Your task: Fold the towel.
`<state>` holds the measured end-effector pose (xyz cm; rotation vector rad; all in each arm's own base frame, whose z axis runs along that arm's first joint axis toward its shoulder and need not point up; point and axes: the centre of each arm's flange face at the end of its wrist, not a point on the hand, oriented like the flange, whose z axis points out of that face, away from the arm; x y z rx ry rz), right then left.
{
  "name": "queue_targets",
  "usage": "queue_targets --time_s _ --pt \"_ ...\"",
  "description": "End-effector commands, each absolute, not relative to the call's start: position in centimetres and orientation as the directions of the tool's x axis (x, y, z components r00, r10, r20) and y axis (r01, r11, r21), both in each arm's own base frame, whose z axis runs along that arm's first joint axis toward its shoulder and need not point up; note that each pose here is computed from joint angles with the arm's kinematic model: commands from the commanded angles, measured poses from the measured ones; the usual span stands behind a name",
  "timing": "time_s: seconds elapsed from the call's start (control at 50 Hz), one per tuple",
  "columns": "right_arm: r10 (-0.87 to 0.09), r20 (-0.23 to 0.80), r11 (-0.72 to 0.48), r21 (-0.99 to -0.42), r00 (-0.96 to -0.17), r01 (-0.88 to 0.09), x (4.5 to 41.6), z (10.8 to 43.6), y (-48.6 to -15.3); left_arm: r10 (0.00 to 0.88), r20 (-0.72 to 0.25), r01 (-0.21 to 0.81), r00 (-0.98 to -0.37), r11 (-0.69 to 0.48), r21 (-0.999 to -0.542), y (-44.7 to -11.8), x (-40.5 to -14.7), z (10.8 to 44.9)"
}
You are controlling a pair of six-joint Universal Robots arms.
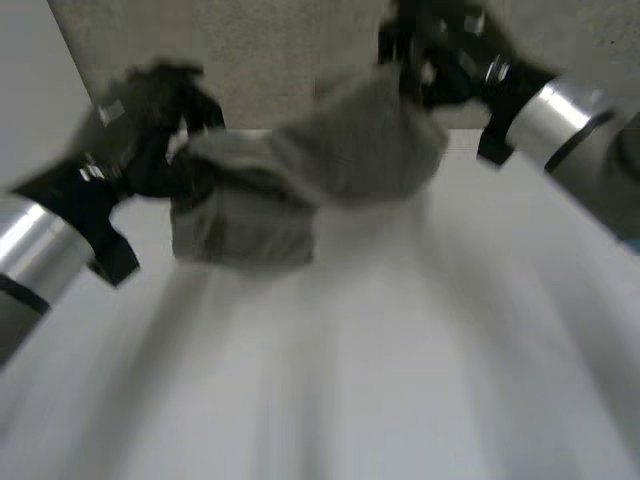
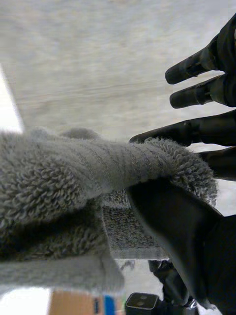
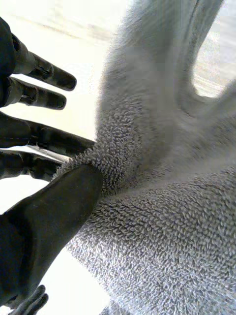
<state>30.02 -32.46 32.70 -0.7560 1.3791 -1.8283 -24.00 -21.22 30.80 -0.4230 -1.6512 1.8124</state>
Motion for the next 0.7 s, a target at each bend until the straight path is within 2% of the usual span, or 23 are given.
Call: queue_targets --time_s 0.02,0.04,0.08,0.1,0.14,0.18,0.3,0.42,0.58,0.7 --pt "-0.817 -0.047 0.054 -0.999 -0.575 0.004 30.1 22.0 -32.2 0.63 0.136 -0.057 -0.765 0.144 -0.988 -19.9 -24.0 23.6" --pt "-0.817 -0.047 0.055 -0.998 -0.575 0.004 30.1 22.0 -32.2 0.63 0.136 -0.057 -0.765 0.144 -0.988 -19.9 -24.0 23.6" --pt "-0.817 -0.038 0.115 -0.989 -0.575 -0.097 30.0 19.1 -31.5 0.633 0.14 -0.023 -0.761 0.189 -0.982 -19.4 -24.0 21.9" --pt "-0.817 -0.038 0.115 -0.989 -0.575 -0.098 30.0 19.1 -31.5 0.633 0.14 -0.023 -0.761 0.189 -0.982 -19.4 -24.0 21.9" --pt "-0.817 0.018 0.108 -0.977 -0.577 -0.182 29.8 18.3 -30.8 0.633 0.143 -0.016 -0.761 0.201 -0.979 -19.4 -24.0 21.6" --pt "-0.813 0.045 0.095 -0.973 -0.581 -0.21 29.7 18.4 -30.5 0.633 0.14 -0.009 -0.762 0.206 -0.978 -19.6 -24.0 21.3" --pt "-0.746 0.111 0.066 -0.969 -0.657 -0.239 28.3 20.2 -29.6 0.628 0.133 -0.015 -0.767 0.189 -0.982 -20.0 -23.9 21.8" --pt "-0.715 0.13 0.066 -0.966 -0.687 -0.251 27.0 20.9 -28.7 0.625 0.117 -0.032 -0.772 0.147 -0.989 -21.0 -23.9 23.1" --pt "-0.692 0.133 0.097 -0.957 -0.71 -0.274 25.4 19.4 -28.8 0.59 0.107 -0.046 -0.801 0.117 -0.992 -22.6 -23.0 24.0" --pt "-0.697 0.163 0.118 -0.934 -0.698 -0.337 24.8 17.3 -29.8 0.567 0.113 -0.045 -0.816 0.132 -0.99 -23.1 -22.4 23.5"
